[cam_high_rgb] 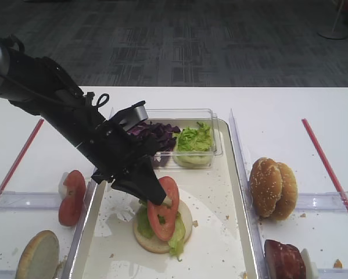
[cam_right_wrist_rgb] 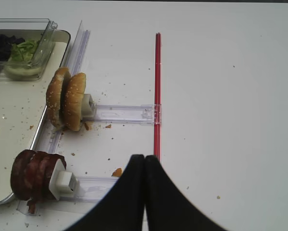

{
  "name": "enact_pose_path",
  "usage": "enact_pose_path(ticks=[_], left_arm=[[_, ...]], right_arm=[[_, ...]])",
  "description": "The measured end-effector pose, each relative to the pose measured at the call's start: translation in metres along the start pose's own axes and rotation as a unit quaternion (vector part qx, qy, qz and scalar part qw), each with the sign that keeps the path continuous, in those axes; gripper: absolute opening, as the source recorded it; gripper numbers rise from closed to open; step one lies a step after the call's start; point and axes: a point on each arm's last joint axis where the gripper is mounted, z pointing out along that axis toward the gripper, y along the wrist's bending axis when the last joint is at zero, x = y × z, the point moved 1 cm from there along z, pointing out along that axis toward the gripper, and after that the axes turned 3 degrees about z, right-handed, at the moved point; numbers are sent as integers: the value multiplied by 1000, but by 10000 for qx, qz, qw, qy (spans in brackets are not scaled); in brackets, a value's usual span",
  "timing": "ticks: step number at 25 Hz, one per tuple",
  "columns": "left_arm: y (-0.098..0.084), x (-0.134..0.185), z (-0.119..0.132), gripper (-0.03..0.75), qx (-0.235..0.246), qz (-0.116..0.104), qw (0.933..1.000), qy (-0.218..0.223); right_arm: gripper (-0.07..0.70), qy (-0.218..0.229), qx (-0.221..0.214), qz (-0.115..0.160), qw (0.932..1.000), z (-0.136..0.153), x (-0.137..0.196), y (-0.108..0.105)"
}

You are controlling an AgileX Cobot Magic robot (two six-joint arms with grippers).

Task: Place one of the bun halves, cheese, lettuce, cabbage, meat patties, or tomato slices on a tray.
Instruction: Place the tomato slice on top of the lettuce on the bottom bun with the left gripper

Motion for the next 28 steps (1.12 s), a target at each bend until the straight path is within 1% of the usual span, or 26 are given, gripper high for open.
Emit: enact_pose_path(ticks=[3,5,10,15,20,28], left_arm=[[0,0,0,31,0,0,10000,0],[0,0,0,55,0,0,10000,0],[0,0,0,165,8,-3,10000,9],[0,0,0,253,8,-3,10000,9],[0,0,0,371,8,-3,10000,9],[0,0,0,510,8,-3,10000,9]], right_arm=[[36,0,0,0,10000,0,0,0],[36,0,0,0,10000,0,0,0],[36,0,0,0,10000,0,0,0],[36,0,0,9,10000,0,0,0],[36,0,0,9,10000,0,0,0],[36,0,0,9,10000,0,0,0]])
